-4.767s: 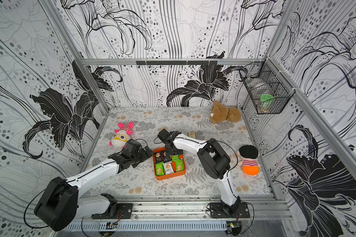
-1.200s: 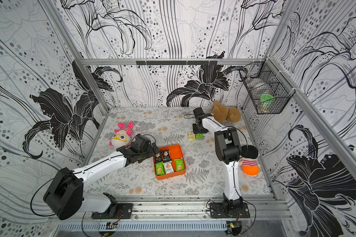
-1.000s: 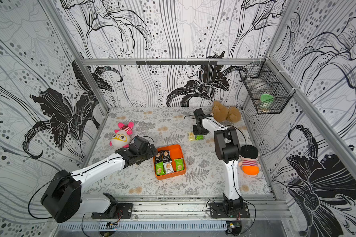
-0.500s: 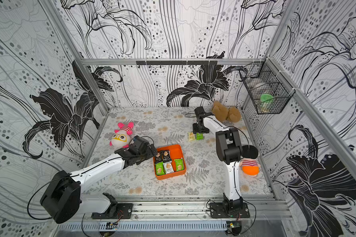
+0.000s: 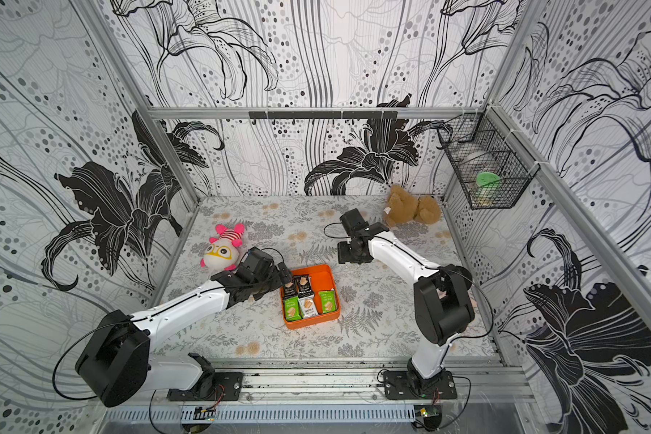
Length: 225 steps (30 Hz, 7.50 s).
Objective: Take the cookies out of the storage box
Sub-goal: Pick up the cookie from the storage box, then place the cookie at the center of the board.
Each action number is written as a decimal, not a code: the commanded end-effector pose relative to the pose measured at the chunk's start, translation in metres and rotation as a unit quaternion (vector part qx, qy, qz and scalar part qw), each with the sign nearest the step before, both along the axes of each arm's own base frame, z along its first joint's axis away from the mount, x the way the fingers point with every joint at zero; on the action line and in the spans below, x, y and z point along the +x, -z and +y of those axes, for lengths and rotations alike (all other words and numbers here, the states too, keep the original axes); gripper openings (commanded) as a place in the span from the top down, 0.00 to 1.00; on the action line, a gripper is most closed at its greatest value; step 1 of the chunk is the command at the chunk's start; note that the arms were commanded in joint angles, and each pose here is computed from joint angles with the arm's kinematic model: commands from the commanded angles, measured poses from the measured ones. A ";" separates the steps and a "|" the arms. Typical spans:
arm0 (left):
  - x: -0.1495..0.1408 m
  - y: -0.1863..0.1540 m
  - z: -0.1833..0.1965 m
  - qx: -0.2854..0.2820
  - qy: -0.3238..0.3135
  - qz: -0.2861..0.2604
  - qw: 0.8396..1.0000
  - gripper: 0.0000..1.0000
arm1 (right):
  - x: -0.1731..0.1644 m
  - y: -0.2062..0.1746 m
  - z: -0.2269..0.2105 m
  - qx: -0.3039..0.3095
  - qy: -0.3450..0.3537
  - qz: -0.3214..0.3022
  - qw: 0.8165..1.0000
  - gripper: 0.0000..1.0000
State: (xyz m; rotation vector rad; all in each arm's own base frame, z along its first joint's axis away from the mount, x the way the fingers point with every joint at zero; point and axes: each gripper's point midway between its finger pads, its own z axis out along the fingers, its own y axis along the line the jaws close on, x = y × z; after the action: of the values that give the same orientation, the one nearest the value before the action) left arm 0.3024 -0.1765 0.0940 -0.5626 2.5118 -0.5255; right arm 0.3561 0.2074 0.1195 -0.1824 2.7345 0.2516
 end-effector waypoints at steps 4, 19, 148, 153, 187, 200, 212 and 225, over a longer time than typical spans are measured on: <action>-0.009 -0.002 0.001 -0.014 0.007 -0.011 1.000 0.03 | -0.056 -0.012 0.037 0.031 0.000 0.012 0.999 0.36; -0.018 0.008 0.012 -0.001 0.006 -0.020 1.000 0.03 | -0.120 0.024 0.073 -0.036 0.016 0.047 0.998 0.39; 0.011 -0.009 -0.003 0.010 0.003 -0.018 1.000 0.03 | 0.016 -0.026 0.023 -0.051 0.030 -0.072 0.996 0.53; 0.010 -0.003 -0.003 0.016 0.003 -0.009 1.000 0.03 | 0.049 -0.016 -0.034 -0.073 0.071 -0.071 0.992 0.54; 0.000 -0.005 0.016 0.026 -0.041 0.000 0.999 0.03 | 0.161 0.083 -0.141 -0.091 0.128 -0.001 0.988 0.43; 0.012 -0.013 0.004 0.025 -0.010 -0.018 0.999 0.03 | 0.124 0.017 -0.127 -0.043 0.128 -0.023 0.991 0.34; 0.013 -0.004 -0.012 0.006 0.027 -0.012 1.000 0.03 | 0.010 -0.012 -0.032 -0.004 0.059 -0.017 0.998 0.35; 0.004 0.007 -0.006 0.020 0.042 -0.012 0.999 0.03 | -0.090 -0.003 0.058 0.021 -0.004 0.022 1.000 0.36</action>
State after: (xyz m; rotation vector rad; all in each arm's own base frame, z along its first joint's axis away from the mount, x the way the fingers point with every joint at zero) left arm 0.3053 -0.1804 0.0833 -0.4800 2.5531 -0.4871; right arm 0.2803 0.2658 0.1325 -0.2326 2.7188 0.3372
